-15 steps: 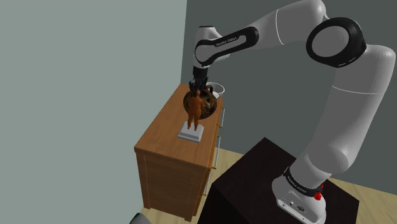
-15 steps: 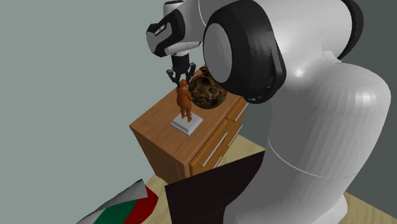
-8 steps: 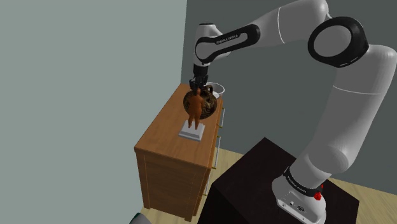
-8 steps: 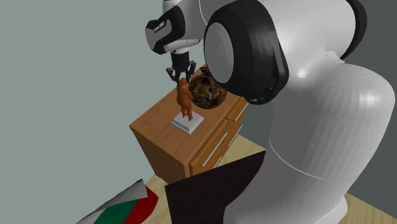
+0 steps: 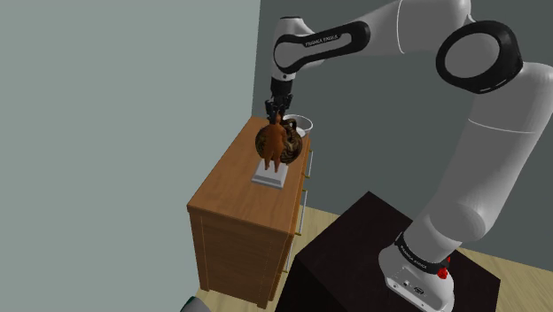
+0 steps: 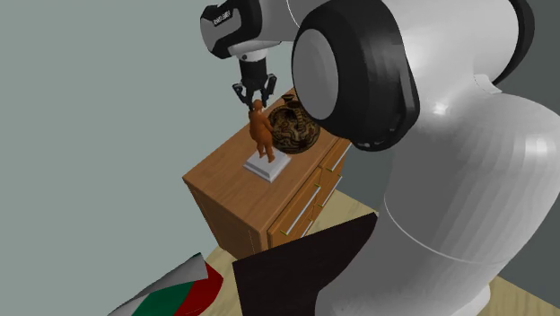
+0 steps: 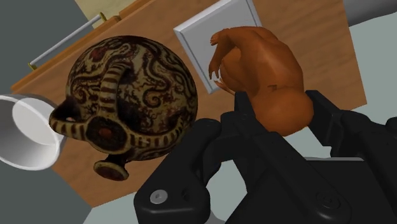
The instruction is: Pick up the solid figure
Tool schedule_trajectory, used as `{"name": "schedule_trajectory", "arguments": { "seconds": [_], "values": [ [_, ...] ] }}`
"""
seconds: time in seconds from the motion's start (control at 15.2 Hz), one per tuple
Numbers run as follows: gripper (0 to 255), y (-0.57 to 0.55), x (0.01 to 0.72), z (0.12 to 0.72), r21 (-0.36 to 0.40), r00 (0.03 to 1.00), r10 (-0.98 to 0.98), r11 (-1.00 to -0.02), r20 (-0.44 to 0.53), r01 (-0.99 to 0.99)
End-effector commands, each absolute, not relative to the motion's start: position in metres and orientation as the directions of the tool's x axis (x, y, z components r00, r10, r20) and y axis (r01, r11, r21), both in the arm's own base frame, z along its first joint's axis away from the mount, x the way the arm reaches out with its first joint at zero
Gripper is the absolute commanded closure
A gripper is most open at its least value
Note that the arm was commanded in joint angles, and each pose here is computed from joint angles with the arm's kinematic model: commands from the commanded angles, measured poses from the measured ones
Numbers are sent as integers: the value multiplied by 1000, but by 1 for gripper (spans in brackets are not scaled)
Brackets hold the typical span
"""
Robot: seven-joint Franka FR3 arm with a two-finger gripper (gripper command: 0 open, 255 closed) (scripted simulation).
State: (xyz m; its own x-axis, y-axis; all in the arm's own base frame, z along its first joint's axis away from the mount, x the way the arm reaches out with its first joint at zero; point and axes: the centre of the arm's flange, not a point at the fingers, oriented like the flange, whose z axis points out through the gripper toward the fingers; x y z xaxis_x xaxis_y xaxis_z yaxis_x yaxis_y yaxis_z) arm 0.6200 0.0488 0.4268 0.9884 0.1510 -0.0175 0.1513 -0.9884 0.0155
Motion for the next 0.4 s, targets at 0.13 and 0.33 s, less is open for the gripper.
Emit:
{"name": "schedule_trajectory", "arguments": {
  "seconds": [0.13,0.33],
  "values": [
    [255,49,620,448,16,988,151,-988,-16,151],
    [255,49,620,454,16,988,151,-988,-16,151]
  ]
}}
